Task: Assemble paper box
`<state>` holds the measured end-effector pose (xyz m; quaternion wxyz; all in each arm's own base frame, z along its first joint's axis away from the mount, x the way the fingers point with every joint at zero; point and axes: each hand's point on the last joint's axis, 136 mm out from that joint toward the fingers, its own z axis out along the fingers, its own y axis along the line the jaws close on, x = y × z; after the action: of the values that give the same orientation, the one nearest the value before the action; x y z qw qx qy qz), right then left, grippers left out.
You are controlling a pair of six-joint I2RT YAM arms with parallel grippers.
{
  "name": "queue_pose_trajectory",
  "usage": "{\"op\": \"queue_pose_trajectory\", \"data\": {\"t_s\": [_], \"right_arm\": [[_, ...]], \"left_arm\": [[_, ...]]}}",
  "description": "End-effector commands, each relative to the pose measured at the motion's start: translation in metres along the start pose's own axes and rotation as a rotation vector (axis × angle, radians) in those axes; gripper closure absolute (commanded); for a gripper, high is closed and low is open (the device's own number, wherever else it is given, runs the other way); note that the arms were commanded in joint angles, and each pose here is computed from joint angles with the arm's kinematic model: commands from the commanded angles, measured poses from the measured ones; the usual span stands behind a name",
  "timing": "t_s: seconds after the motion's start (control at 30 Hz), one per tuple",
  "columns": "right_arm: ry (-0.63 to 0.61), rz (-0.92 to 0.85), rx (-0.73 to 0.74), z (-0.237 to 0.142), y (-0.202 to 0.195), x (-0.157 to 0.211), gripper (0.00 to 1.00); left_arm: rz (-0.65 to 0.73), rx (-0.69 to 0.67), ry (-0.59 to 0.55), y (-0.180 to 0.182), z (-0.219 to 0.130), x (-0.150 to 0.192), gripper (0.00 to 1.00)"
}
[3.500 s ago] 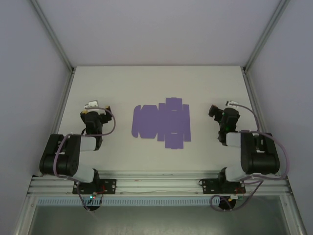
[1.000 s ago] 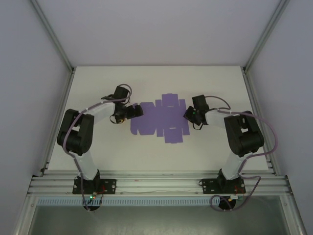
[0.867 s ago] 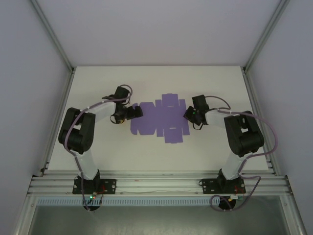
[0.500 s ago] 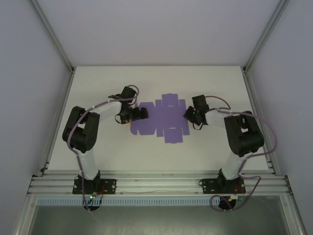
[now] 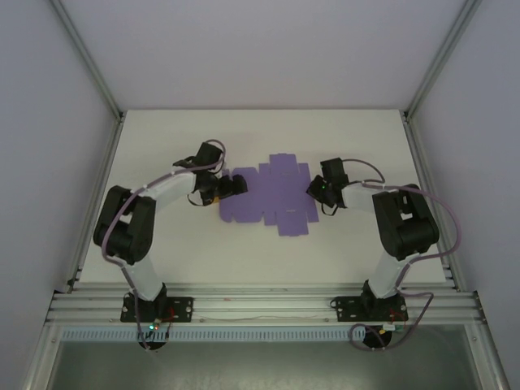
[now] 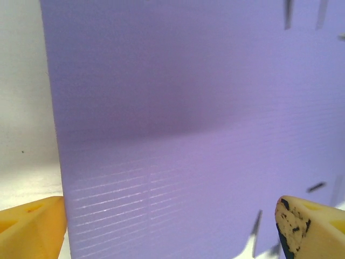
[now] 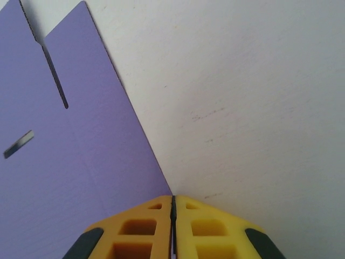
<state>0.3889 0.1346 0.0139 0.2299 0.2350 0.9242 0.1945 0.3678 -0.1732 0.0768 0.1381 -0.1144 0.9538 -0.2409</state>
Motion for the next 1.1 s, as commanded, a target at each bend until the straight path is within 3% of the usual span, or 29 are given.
{"op": "queue_pose_trajectory", "data": {"t_s": [0.0, 0.27, 0.57, 0.67, 0.87, 1.07], "right_arm": [[0.304, 0.009, 0.298, 0.011, -0.091, 0.095, 0.92], [0.281, 0.006, 0.317, 0.008, -0.095, 0.093, 0.92], [0.280, 0.017, 0.297, 0.013, -0.092, 0.093, 0.93], [0.277, 0.020, 0.294, 0.014, -0.093, 0.094, 0.92], [0.275, 0.027, 0.276, 0.016, -0.090, 0.094, 0.92], [0.284, 0.031, 0.267, 0.019, -0.089, 0.096, 0.92]], "left_arm": [[0.081, 0.407, -0.113, -0.089, -0.040, -0.021, 0.04], [0.112, 0.488, -0.183, -0.100, -0.059, -0.021, 0.13], [0.186, 0.578, -0.210, -0.123, -0.072, -0.020, 0.33], [0.197, 0.634, -0.229, -0.134, -0.081, -0.021, 0.33], [0.149, 0.364, -0.213, -0.096, -0.053, -0.027, 0.33], [0.096, 0.273, -0.141, -0.077, -0.013, -0.024, 0.36]]}}
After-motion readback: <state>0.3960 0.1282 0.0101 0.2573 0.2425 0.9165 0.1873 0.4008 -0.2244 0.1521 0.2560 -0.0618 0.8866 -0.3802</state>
